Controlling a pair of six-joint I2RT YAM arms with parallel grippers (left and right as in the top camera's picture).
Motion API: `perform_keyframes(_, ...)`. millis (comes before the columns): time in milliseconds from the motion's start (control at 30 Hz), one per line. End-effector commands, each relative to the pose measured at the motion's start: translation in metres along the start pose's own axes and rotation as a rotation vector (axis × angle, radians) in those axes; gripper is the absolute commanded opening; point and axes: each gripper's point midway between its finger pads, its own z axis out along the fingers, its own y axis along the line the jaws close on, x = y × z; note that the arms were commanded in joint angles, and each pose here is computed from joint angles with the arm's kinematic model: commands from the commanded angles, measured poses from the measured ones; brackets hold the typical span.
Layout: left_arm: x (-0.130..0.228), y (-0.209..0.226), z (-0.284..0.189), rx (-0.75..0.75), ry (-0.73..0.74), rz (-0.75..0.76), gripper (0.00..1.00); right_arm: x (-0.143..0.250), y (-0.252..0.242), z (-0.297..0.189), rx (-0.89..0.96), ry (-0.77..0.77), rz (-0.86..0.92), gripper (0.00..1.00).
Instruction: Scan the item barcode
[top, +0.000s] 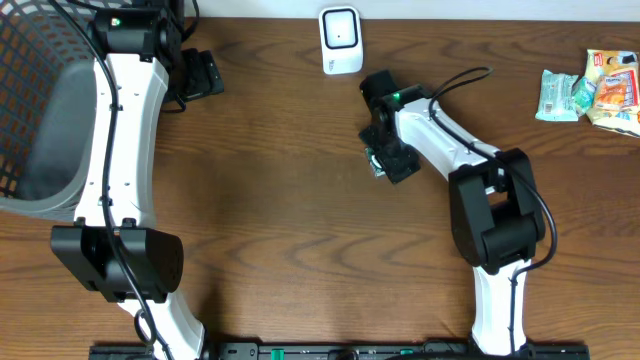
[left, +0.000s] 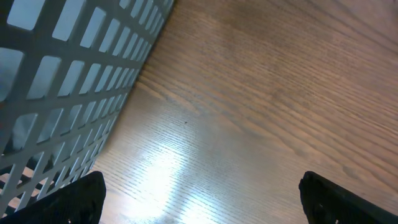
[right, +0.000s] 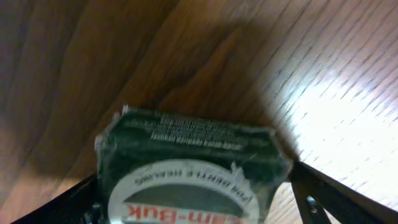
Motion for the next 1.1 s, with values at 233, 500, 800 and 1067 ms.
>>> perform_keyframes(233,0.001,0.002,0.006,-0.016,0.011,0.01,0.98,0.007,-0.015,0.018,0.062,0.035,-0.02,0.84)
perform_keyframes(500,0.001,0.002,0.006,-0.016,0.011,0.01,0.98,0.006,-0.026,0.026,0.096,0.001,-0.041,0.64)
perform_keyframes(800,0.001,0.002,0.006,-0.016,0.011,0.01,0.98,-0.001,-0.027,0.026,0.105,-0.032,-0.193,0.53)
perform_keyframes(1067,0.001,0.002,0.006,-0.016,0.011,0.01,0.98,-0.01,-0.013,0.016,0.078,-0.069,-0.377,0.56)
